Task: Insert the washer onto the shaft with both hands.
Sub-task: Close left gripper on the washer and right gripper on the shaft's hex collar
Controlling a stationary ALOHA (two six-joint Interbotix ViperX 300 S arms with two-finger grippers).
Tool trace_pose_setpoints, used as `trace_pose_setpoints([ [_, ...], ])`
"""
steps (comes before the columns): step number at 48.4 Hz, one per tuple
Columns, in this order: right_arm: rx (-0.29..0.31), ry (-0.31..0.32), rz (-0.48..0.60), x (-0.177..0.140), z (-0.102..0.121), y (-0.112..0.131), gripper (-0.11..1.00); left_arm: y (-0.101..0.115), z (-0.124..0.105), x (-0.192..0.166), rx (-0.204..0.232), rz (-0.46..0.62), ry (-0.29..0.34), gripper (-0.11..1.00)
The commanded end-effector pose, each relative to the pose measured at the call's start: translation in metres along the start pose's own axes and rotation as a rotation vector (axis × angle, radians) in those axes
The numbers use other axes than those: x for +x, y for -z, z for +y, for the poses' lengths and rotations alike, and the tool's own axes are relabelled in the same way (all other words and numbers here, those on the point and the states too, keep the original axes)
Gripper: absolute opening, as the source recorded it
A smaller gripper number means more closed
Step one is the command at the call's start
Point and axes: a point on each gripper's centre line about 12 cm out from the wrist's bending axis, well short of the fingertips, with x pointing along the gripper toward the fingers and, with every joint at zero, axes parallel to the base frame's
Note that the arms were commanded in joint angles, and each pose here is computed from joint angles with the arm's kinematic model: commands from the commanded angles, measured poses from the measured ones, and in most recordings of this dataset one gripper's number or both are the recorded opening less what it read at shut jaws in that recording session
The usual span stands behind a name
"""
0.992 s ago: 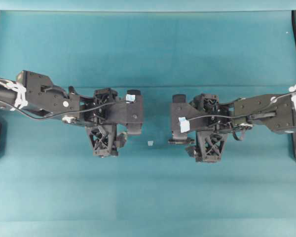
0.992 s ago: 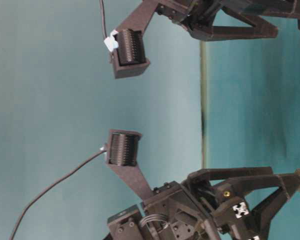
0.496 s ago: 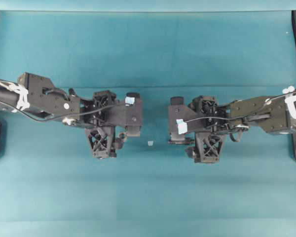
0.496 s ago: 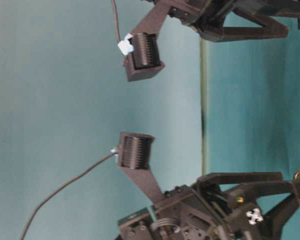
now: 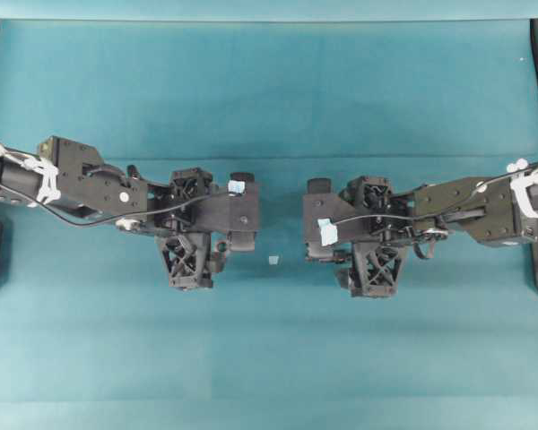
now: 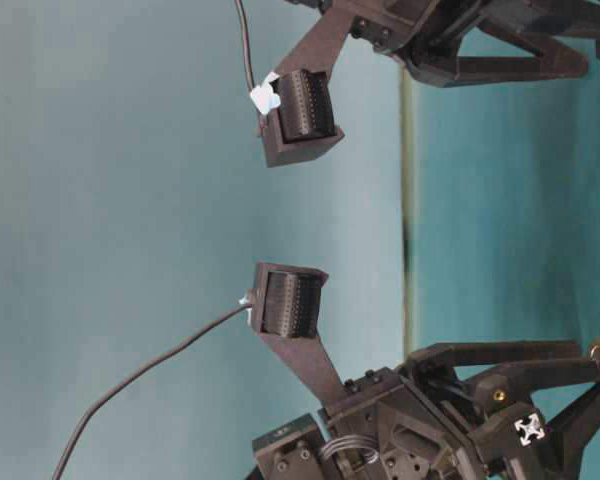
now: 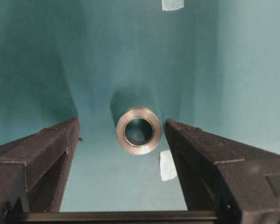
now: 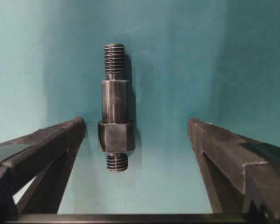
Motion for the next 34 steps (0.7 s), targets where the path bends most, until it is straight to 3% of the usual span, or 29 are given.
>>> trace_pose_setpoints([
  [1, 0.002, 0.001, -0.012, -0.0005, -0.0001, -0.004, 0.86, -0.0034, -0.0009, -0.0011, 0.004, -0.012, 0.0, 0.81],
  [26, 0.005, 0.0, -0.002, 0.0014, 0.0, -0.0024, 0.85, -0.003, -0.0069, -0.0001, 0.01, -0.01, 0.008, 0.81],
  [34, 0.002, -0.003, 0.002, 0.0014, 0.0017, -0.0021, 0.79, -0.003, -0.0069, -0.0001, 0.008, -0.01, 0.008, 0.81],
])
